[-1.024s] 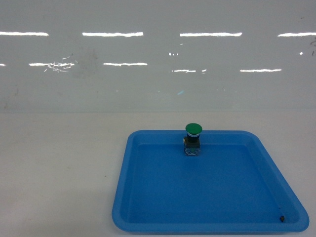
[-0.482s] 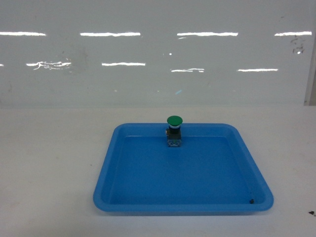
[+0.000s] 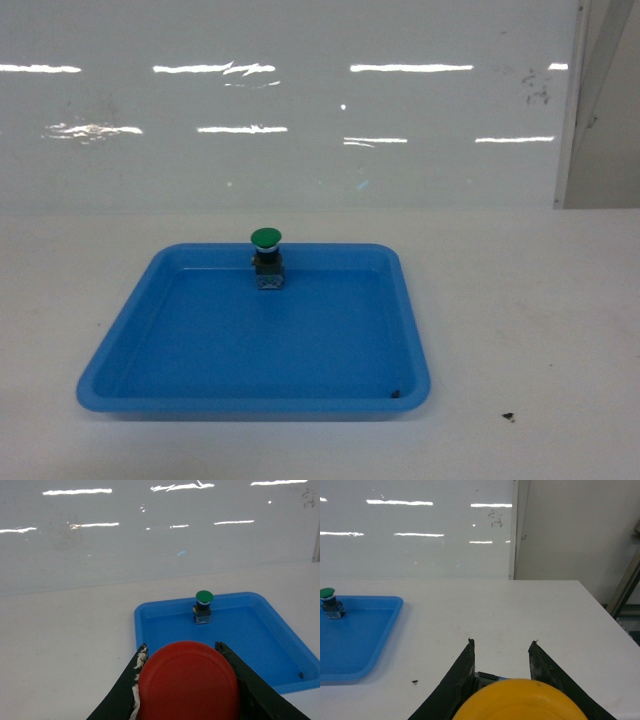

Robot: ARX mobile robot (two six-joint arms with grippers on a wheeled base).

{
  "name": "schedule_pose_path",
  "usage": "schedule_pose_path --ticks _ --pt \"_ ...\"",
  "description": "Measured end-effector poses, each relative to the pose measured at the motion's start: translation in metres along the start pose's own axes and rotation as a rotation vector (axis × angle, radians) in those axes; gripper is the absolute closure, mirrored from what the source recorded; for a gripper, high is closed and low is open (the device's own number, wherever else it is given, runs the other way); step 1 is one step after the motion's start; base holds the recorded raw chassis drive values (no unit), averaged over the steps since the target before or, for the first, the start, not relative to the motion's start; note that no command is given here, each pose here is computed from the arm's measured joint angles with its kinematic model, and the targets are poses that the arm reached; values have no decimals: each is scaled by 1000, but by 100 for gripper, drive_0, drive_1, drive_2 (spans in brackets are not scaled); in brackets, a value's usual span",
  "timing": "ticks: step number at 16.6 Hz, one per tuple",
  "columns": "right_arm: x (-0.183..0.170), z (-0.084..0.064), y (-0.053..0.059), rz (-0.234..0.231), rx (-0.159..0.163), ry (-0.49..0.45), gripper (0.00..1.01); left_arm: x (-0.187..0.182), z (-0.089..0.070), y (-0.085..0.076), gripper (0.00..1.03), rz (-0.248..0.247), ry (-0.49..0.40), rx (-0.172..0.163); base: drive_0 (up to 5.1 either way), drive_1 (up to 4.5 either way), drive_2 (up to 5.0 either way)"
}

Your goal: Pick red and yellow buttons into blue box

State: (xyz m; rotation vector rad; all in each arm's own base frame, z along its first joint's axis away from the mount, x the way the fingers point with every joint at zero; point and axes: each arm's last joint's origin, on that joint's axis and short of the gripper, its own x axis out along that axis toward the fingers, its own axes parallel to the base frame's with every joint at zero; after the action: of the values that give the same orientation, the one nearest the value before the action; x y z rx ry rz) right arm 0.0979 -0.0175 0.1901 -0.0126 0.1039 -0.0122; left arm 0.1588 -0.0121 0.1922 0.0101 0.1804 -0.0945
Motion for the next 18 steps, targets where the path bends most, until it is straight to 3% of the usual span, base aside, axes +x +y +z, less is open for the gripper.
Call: schedule_pose_path --ticks 18 --pt "0 0 0 0 0 0 72 0 0 0 71 0 1 0 491 -282 -208"
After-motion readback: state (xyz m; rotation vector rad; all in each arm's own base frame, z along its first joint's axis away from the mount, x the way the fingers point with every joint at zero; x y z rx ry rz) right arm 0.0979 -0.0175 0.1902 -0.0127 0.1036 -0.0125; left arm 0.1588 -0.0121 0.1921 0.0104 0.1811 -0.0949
